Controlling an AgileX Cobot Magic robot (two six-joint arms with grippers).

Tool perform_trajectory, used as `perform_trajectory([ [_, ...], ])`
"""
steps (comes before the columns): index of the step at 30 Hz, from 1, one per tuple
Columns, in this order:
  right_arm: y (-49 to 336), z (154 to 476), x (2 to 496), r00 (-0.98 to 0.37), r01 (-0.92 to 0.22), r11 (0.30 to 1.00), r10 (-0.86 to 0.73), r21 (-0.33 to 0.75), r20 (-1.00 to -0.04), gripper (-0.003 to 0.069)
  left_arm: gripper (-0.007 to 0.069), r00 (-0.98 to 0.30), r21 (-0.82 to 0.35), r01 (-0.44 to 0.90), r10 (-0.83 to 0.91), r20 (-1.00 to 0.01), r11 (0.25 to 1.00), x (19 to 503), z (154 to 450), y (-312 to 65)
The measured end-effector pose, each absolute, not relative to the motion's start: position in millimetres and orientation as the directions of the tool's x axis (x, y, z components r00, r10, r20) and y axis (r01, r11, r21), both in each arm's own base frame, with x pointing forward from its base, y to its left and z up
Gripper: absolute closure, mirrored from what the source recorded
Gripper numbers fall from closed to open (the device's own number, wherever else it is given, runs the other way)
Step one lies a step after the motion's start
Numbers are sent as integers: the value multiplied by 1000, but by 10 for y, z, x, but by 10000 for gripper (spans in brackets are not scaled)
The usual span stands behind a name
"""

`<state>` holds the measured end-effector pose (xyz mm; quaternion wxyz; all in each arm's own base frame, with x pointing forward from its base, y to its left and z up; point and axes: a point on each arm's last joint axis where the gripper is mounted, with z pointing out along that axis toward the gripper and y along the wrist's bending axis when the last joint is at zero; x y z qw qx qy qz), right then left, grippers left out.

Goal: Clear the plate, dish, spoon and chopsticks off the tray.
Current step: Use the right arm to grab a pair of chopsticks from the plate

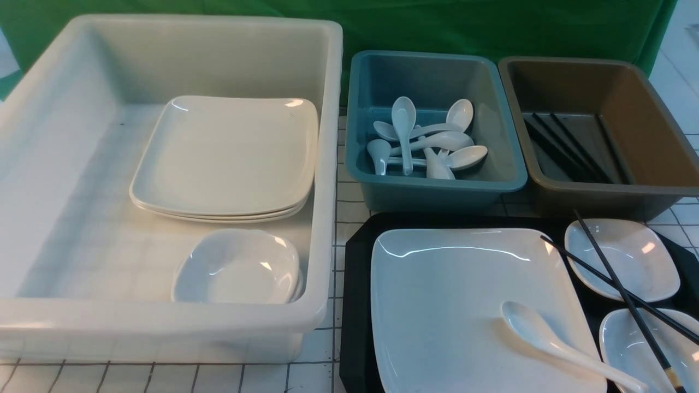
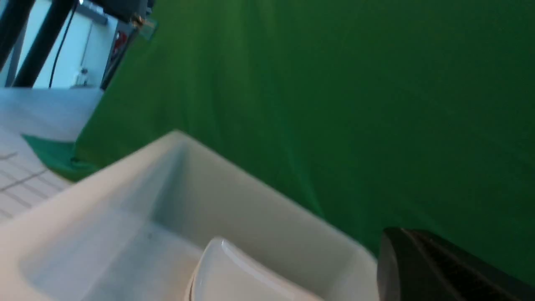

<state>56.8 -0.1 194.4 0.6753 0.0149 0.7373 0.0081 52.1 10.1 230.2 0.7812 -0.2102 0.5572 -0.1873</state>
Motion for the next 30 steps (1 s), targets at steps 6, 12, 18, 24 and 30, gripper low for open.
perform_trajectory([
  [6, -34, 2214, 550, 200, -76, 842, 538, 534, -819, 419, 620, 563, -652, 263, -662, -495, 711, 360, 2616, 207],
  [12, -53, 2293, 529, 275, -129, 797, 601, 591, -751, 419, 620, 532, -536, 354, -637, -558, 766, 108, 3506, 65],
  [18, -46, 2399, 504, 295, -169, 780, 623, 603, -724, 424, 620, 105, -416, 84, -424, -900, 905, 361, 4107, -42],
  [24, 62, 3259, 438, 56, -171, 897, 422, 408, -905, 624, 620, -556, -260, 37, -196, -808, 965, 1061, 3899, -151],
  [30, 273, 3623, 761, -535, -246, 957, -2, 153, -845, 653, 620, -805, -298, 133, -72, -588, 945, 1588, 3534, -264],
])
